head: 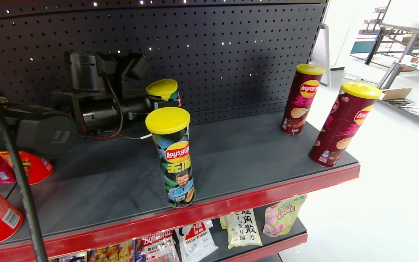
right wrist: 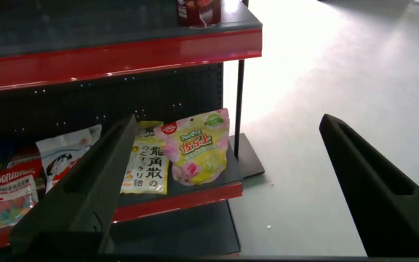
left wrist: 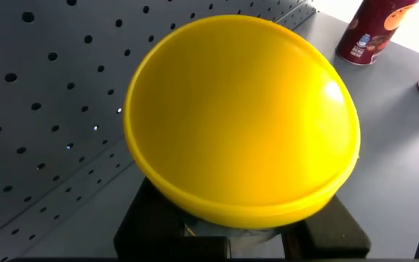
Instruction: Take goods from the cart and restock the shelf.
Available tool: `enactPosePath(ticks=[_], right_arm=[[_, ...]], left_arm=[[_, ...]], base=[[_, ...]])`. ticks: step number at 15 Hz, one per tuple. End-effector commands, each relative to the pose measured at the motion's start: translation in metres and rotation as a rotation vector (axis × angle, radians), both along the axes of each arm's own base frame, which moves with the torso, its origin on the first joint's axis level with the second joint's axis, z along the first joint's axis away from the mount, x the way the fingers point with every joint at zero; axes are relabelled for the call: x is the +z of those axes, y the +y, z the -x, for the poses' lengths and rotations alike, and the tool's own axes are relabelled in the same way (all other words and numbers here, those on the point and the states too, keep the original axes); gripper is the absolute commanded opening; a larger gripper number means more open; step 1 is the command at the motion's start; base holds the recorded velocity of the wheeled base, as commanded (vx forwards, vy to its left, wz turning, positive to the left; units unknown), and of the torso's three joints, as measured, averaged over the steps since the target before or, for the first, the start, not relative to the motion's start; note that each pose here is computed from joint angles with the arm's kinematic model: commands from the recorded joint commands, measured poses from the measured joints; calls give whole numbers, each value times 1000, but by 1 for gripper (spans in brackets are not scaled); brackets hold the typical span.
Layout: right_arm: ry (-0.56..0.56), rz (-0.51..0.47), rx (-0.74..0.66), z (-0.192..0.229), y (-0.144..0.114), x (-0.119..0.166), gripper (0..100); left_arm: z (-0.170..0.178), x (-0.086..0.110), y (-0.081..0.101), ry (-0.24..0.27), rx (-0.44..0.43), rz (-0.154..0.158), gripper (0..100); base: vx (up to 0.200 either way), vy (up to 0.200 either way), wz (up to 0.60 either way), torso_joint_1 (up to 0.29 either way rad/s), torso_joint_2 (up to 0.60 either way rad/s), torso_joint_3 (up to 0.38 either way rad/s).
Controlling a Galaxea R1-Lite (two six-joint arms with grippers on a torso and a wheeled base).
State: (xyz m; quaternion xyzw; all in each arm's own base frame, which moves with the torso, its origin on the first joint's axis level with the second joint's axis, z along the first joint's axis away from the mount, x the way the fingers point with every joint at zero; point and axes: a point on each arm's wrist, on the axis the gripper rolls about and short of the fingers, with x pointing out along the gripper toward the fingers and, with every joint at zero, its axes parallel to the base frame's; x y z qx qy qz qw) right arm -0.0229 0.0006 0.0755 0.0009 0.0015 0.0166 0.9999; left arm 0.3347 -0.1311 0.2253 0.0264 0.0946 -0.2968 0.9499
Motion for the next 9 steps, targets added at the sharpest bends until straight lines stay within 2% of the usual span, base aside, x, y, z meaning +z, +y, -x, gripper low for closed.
enactPosePath(ticks=[1,6,7,9], right_arm=[[0,0,1,0,0,0,100],[0,0,1,0,0,0,100],[0,0,1,0,0,0,100],[0,0,1,0,0,0,100]], left_arm=[[1,2,0,-6,-1,3,0],[1,2,0,-7,-3,3,0],[1,2,0,-7,-3,3,100],[3,2,0,0,-2,4,100]], base=[[0,0,0,0,0,0],[0,0,0,0,0,0],[0,0,0,0,0,0],[0,0,0,0,0,0]])
